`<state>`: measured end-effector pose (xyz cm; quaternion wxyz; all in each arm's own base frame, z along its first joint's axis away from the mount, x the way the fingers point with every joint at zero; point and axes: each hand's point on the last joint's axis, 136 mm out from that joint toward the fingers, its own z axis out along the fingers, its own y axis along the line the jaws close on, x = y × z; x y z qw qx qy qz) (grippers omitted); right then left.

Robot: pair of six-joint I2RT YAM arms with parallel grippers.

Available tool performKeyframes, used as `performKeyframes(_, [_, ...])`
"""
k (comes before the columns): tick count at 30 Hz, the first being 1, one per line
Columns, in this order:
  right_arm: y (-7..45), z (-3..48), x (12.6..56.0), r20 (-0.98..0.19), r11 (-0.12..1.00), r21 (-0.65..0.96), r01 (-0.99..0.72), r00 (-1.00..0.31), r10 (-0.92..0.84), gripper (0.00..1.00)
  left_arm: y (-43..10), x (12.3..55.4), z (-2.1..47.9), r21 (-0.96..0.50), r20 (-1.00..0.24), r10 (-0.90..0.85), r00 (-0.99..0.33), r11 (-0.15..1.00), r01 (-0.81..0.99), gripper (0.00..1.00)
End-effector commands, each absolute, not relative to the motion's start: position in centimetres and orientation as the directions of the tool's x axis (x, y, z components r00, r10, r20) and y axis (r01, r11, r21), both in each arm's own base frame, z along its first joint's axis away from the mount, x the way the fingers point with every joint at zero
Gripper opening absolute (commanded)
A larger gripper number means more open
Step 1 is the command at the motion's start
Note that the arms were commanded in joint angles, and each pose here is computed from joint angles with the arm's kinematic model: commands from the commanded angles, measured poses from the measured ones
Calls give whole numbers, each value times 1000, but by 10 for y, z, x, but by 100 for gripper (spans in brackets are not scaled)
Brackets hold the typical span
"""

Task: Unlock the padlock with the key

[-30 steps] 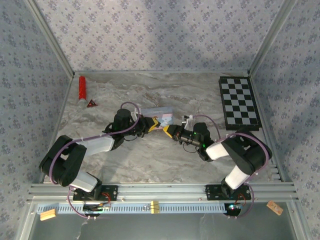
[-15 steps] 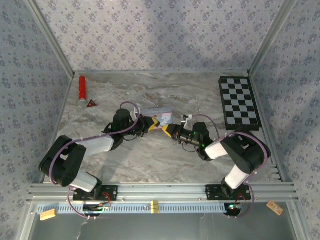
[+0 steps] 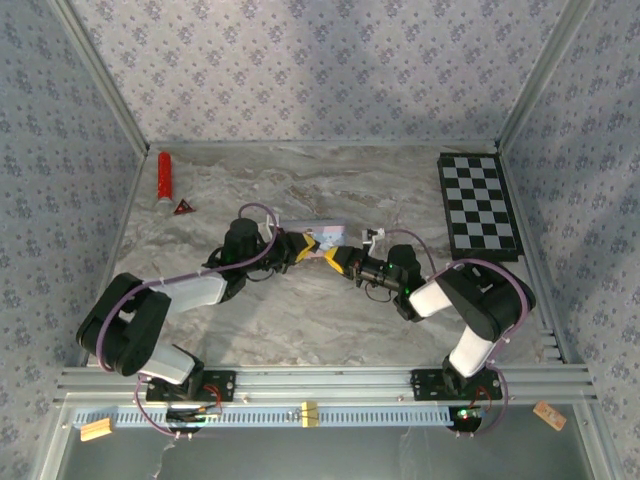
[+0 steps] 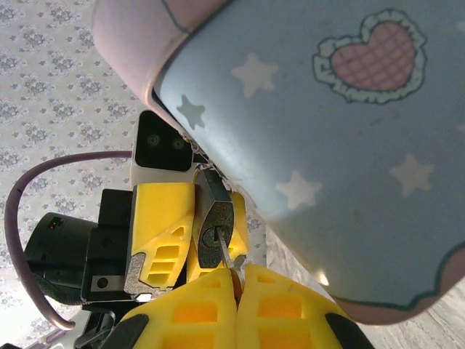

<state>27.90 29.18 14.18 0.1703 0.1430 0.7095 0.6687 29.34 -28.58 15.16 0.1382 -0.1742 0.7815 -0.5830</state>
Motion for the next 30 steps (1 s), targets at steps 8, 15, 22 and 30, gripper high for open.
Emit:
performKeyframes(8, [298,157,285,-57,16,998,-56,-905,422,0,-296,288,199,-984,-116,-378,-918,167,56,0])
performKeyframes(15, [302,157,285,-50,12,999,-49,-909,414,0,-299,285,198,-983,-122,-362,-924,174,62,0])
performKeyframes(22, [301,159,288,-42,4,999,-44,-910,412,0,-302,283,195,-980,-144,-338,-930,180,87,0])
performKeyframes(30, [294,159,292,-40,3,999,-42,-913,407,0,-304,278,197,-978,-173,-300,-938,168,126,0])
